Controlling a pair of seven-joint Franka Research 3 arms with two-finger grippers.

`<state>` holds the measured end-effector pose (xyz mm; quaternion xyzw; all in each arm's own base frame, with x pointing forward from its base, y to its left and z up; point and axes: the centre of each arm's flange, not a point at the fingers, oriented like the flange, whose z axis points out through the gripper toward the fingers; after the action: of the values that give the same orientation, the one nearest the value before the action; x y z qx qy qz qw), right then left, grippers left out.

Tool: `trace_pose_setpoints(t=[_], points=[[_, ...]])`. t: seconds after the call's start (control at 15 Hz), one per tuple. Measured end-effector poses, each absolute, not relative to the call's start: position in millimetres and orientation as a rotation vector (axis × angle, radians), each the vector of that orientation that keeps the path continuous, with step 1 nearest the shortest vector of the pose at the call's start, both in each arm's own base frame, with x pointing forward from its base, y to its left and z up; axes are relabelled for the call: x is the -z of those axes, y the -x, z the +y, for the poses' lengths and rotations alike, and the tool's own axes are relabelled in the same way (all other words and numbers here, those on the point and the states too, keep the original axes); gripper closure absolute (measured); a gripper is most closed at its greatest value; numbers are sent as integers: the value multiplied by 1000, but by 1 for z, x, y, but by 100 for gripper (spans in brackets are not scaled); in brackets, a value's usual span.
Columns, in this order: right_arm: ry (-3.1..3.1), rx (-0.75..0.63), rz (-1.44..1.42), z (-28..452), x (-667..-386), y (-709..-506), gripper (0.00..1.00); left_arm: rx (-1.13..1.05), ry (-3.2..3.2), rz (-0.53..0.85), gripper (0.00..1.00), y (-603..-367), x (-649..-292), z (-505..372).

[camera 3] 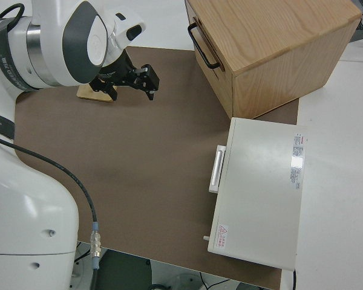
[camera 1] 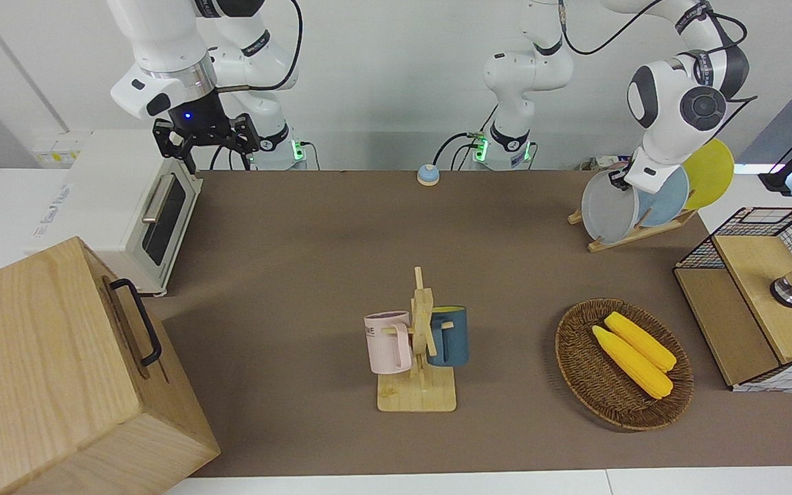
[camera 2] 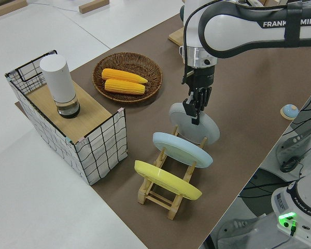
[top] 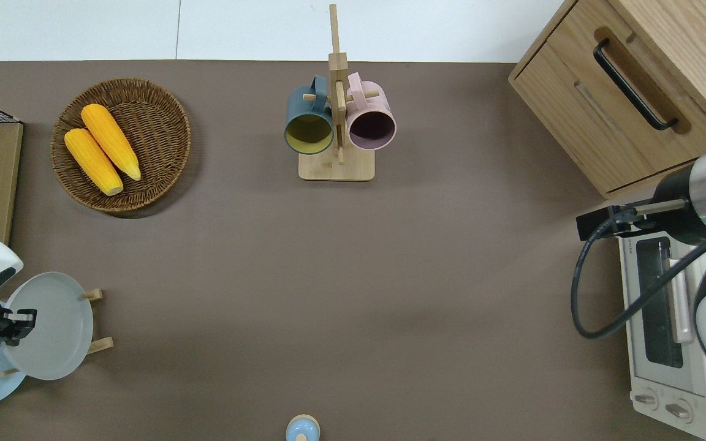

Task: Pick gray plate from low plate rack and place it on table with left arm
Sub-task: 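Reach the left gripper down to the gray plate in the low rack, then grasp the gray plate rim with the left gripper and lift it out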

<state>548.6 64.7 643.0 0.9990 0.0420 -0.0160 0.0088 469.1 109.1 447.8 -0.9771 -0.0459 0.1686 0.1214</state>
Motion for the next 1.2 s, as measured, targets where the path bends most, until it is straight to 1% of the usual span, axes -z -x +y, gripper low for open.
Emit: trace_pose_setpoints(t=[0.47,0.6,0.93,1.07,1.2], points=[[-3121,50,131,65,-643,-549,1,-439,2848,-156,89,-479,-501,105],[-3121,50,131,65,-643,-549,1,-448,2853,-160,89,-478,-508,103],[-3121,50,131,65,-643,-549,1,-489,3042,-225,89,-477,-502,87],[-3121,50,131,65,-643,-549,1,-513,3092,-249,89,-476,-493,80],[-3121,50,131,65,-643,-549,1,-501,3121,-295,89,-477,-477,75]])
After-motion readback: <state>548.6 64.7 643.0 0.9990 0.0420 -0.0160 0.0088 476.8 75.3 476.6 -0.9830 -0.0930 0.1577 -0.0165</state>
